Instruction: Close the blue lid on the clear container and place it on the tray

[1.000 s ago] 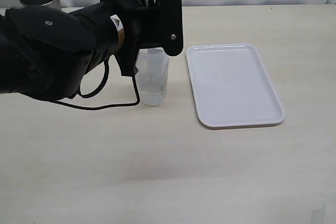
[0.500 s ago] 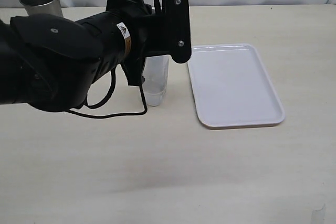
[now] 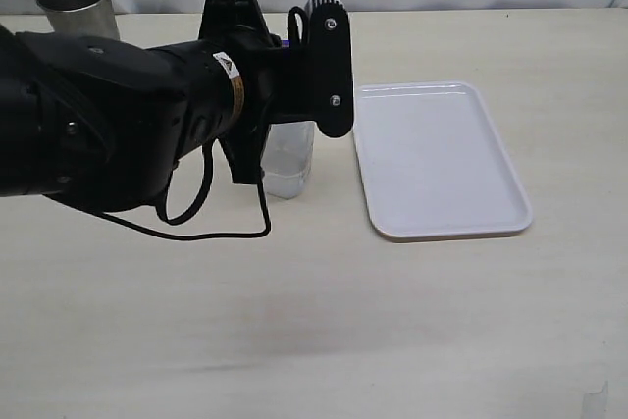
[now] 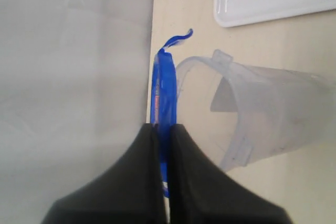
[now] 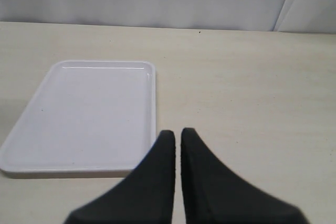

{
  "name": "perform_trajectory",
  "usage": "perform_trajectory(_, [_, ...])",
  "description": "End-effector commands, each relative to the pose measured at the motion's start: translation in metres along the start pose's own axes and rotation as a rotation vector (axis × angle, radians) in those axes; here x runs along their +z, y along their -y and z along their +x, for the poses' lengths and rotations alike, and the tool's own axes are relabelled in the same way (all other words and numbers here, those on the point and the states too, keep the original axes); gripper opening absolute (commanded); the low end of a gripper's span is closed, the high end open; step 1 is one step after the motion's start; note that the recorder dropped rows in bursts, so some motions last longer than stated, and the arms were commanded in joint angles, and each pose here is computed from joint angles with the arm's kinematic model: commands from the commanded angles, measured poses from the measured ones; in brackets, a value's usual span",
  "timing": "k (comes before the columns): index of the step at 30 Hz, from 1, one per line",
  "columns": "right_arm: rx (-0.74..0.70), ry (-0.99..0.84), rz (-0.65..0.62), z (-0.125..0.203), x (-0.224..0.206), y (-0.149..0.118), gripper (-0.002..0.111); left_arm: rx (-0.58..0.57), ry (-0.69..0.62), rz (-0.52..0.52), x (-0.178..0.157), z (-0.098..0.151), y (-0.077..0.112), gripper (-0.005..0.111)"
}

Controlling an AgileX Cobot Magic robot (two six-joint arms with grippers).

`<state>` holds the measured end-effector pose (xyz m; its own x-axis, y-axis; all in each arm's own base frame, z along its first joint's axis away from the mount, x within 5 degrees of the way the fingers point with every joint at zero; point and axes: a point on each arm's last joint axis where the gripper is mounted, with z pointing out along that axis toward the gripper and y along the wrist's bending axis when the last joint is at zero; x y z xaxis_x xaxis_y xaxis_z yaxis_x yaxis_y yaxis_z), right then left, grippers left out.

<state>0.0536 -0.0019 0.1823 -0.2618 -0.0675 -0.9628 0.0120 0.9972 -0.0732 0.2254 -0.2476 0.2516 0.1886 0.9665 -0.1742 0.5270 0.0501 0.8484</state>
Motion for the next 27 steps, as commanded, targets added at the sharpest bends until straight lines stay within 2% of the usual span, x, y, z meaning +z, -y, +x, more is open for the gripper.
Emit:
perform_trajectory(1, [0.001, 0.008, 0.006, 0.0, -0.0001, 0.0003, 0.004, -0.01, -0.001, 0.032, -0.0034, -0.0002, 0.0023, 0.0])
perform_trajectory(6, [0.001, 0.008, 0.006, 0.0, -0.0001, 0.0003, 0.004, -0.015, -0.018, 0.098, -0.0038, 0.0013, 0.0083, 0.0])
perform_trajectory(11, [0.001, 0.008, 0.006, 0.0, -0.0001, 0.0003, 0.004, -0.011, -0.016, 0.107, -0.0039, 0.0011, 0.0091, 0.0])
perform_trajectory(20, [0.001, 0.008, 0.006, 0.0, -0.0001, 0.0003, 0.004, -0.039, 0.065, 0.14, -0.0044, -0.0064, 0.0119, 0.0])
perform_trajectory(27, [0.001, 0.008, 0.006, 0.0, -0.0001, 0.0003, 0.004, -0.037, -0.018, 0.125, -0.0041, 0.0012, 0.0107, 0.0])
